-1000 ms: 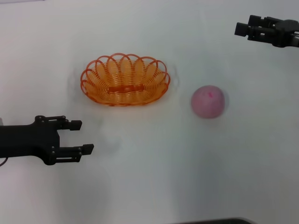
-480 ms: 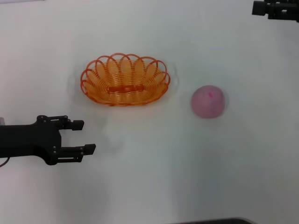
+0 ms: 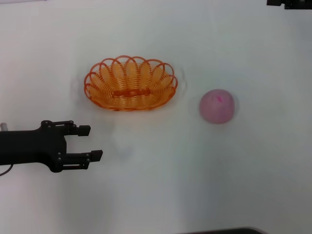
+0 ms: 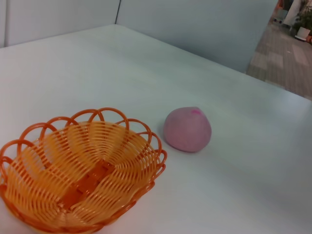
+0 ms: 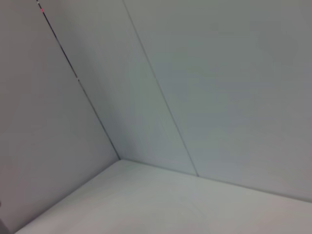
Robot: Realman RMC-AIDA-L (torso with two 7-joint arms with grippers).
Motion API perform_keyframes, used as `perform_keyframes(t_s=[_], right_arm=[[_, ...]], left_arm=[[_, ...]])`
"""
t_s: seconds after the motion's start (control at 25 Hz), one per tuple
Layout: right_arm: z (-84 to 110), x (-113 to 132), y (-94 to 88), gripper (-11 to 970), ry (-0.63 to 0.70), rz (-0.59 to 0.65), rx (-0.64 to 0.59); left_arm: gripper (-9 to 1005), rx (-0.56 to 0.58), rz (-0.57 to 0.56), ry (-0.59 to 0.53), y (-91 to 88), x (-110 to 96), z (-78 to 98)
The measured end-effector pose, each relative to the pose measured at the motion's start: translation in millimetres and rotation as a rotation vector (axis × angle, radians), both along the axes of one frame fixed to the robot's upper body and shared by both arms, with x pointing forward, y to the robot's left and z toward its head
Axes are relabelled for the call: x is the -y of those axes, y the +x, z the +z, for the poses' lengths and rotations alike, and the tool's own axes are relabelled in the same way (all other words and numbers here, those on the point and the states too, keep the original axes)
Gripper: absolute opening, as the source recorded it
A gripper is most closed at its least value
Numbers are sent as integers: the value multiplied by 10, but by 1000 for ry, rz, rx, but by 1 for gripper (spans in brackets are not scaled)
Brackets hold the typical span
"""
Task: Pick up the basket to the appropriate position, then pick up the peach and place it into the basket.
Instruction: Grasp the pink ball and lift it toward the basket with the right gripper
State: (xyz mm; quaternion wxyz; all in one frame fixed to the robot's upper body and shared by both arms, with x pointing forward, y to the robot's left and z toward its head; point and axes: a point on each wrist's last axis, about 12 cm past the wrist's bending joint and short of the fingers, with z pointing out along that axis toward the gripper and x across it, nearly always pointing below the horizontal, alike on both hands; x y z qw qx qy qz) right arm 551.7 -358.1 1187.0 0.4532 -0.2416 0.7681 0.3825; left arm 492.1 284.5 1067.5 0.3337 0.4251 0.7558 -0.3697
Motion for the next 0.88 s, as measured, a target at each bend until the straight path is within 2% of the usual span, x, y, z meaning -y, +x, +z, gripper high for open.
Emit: perform_keyframes(t_s=[0.4, 0.64, 0.88], right_arm=[[69, -228, 142, 941, -198, 100, -141], [102, -491, 263, 941, -453, 197, -273], [72, -665, 312, 942, -589, 254, -336]], left_arm=[[755, -6, -3, -5, 6, 12, -9], [755, -4, -13, -2, 17, 30, -4], [754, -12, -16, -9, 12, 45, -16]])
